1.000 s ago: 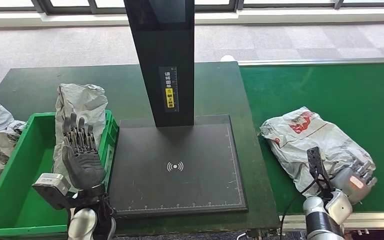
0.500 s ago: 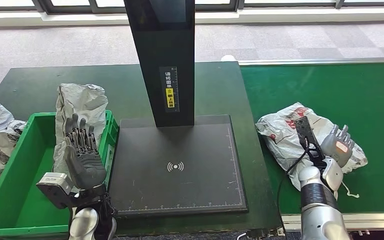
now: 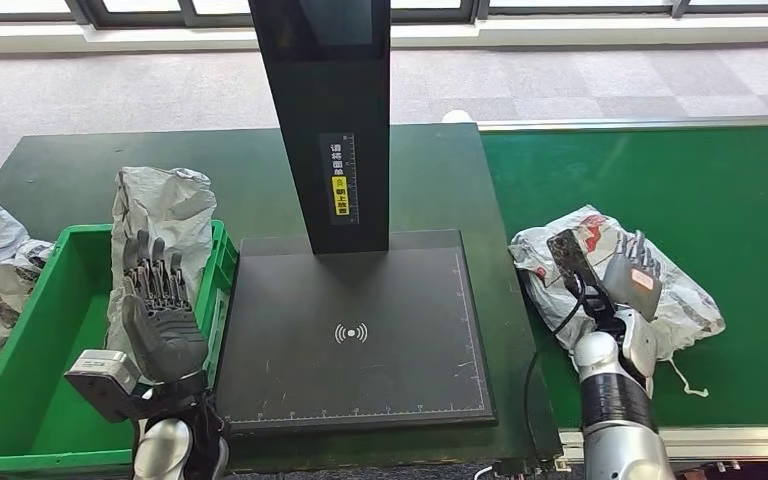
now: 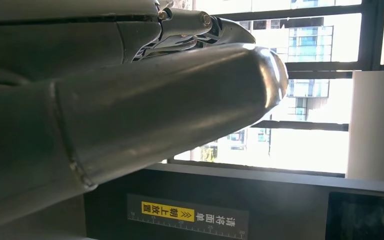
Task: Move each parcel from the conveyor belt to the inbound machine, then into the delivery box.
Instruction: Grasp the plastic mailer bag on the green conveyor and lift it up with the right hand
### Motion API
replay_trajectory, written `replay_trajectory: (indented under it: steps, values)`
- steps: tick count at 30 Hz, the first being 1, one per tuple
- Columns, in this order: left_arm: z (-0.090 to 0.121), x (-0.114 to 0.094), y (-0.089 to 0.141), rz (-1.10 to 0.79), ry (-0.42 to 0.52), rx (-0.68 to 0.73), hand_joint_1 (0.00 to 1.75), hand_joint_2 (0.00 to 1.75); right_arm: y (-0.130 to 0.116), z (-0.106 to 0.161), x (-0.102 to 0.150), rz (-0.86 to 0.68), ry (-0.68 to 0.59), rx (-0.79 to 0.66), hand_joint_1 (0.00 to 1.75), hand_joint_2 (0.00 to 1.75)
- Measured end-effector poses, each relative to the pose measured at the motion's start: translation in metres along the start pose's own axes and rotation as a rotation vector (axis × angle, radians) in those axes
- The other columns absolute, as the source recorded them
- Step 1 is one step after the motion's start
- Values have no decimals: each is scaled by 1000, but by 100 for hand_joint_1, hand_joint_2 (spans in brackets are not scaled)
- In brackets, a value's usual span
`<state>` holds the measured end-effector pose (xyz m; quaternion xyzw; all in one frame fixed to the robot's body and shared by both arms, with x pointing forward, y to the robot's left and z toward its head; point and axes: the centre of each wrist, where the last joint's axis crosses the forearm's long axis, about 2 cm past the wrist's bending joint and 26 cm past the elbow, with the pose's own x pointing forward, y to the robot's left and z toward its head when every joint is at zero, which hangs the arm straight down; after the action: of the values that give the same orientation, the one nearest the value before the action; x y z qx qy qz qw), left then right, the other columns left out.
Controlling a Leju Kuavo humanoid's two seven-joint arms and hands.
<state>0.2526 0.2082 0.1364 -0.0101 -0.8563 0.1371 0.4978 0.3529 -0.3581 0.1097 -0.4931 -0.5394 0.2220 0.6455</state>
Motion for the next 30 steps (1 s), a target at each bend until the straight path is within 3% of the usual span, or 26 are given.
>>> replay_trajectory:
  steps: [7,14,19,28,30]
  values:
    - [0,0,3,-1,-1,0,0,0,7,6,6,-64,-2,70,0,175]
    - [-5,-3,1,0,6,-10,0,0,38,20,-20,-52,89,211,0,175]
    - [-8,-5,-1,-12,18,-22,0,0,57,33,-41,50,209,268,0,175]
    - [-6,-5,-2,-17,28,-22,0,0,60,34,-55,104,284,281,0,175]
    - [-6,-6,-2,-18,28,-23,0,0,59,34,-56,105,290,281,87,175]
